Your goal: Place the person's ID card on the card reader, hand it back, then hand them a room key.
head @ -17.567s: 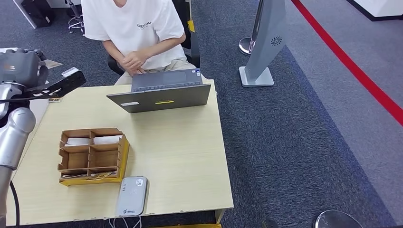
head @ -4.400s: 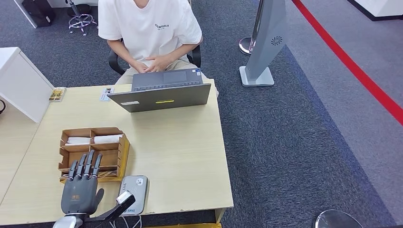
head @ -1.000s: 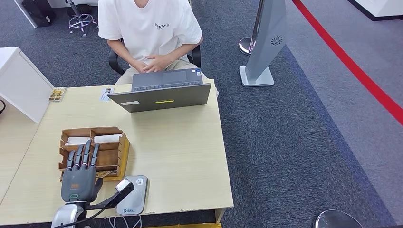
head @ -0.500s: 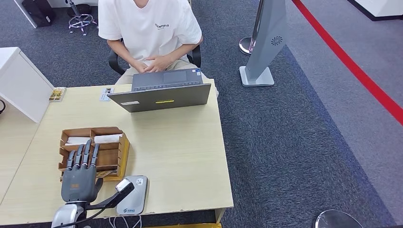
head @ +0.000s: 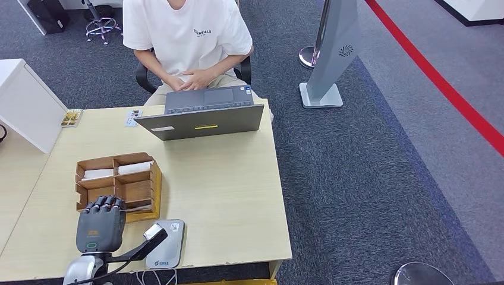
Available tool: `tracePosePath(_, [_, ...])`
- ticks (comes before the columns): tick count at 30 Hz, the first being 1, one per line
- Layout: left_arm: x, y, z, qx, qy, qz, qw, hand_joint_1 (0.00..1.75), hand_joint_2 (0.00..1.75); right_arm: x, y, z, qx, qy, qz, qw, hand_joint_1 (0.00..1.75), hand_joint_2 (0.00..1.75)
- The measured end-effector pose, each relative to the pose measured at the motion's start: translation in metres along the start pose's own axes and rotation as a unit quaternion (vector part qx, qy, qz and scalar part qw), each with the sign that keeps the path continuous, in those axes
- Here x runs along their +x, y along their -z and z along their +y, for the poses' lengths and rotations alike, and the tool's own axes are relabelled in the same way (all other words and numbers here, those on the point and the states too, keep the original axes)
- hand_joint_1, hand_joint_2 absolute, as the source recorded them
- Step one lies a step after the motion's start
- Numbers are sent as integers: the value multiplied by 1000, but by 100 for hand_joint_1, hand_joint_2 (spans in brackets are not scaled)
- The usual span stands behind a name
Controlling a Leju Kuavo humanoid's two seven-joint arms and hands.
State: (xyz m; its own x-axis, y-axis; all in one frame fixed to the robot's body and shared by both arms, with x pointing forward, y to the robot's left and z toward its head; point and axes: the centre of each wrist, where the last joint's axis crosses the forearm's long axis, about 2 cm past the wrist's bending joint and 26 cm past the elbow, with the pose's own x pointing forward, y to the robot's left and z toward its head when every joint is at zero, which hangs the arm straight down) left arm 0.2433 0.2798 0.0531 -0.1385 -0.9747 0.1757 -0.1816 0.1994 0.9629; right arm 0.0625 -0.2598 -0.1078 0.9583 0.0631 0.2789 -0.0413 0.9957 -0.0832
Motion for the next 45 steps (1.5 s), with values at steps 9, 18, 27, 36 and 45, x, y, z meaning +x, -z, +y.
tracePosePath(9, [-1, -1, 0, -1, -6, 1, 1000, 175, 175, 0, 0, 0, 0, 0, -1, 1000, 0, 175])
tracePosePath(18, [-3, -1, 0, -8, -10, 1, 1000, 175, 175, 0, 0, 0, 0, 0, -1, 1000, 0, 175])
tracePosePath(27, [-4, 10, 4, -39, 7, 10, 999, 175, 175, 2, 0, 0, -2, 0, -2, 1000, 0, 175])
tracePosePath(36, [-11, 70, 66, -36, 40, -27, 998, 175, 175, -2, 0, 0, -3, 11, -2, 1000, 0, 175])
tracePosePath(45, [-16, 137, 173, 25, 77, -92, 992, 175, 175, -7, -1, 0, -6, 18, 10, 1000, 0, 175])
